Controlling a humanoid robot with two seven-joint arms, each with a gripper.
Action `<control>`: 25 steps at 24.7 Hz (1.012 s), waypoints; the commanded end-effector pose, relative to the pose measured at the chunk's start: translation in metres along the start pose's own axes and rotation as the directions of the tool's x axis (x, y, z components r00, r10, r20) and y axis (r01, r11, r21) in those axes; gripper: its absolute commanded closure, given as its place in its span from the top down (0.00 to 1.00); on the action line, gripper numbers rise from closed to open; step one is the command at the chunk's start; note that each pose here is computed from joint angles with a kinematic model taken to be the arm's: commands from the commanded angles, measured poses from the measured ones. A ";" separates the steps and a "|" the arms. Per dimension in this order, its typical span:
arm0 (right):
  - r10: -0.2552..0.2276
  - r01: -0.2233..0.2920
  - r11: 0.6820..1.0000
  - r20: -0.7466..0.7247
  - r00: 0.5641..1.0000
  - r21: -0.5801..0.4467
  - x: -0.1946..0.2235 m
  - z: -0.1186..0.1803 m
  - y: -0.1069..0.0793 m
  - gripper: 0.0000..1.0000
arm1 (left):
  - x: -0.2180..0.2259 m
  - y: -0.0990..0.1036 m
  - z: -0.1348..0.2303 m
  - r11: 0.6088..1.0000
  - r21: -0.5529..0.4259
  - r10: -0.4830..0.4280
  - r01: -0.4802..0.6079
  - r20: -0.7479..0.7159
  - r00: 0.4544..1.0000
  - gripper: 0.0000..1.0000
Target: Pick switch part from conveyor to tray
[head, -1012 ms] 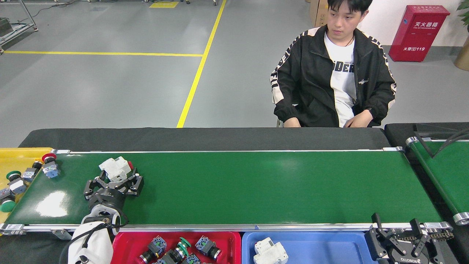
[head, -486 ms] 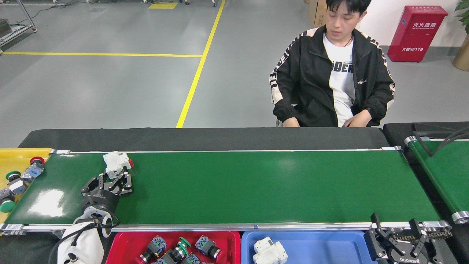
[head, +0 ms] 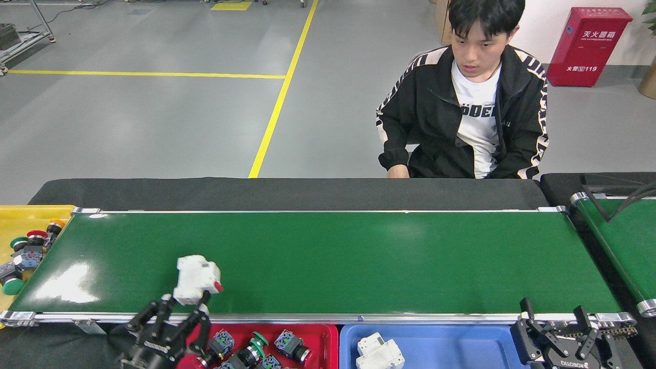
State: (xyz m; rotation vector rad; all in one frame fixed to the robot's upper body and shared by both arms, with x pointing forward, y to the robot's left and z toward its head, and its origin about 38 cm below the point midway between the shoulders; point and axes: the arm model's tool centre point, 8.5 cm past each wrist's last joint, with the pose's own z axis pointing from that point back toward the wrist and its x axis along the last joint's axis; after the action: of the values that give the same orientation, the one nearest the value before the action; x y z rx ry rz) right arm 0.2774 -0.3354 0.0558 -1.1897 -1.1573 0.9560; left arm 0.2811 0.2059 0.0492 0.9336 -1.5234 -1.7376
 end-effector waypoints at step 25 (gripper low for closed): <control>0.011 -0.011 0.999 -0.011 1.000 -0.047 -0.008 -0.003 -0.015 0.99 | 0.037 0.018 -0.016 0.995 0.079 0.055 -0.066 0.134 0.990 1.00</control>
State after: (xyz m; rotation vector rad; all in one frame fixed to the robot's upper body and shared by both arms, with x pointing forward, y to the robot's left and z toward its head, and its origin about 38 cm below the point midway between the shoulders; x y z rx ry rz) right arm 0.2765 -0.3444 0.0601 -1.2137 -1.1471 0.9386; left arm 0.2716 0.1482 0.0555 0.7922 -1.6938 -1.7712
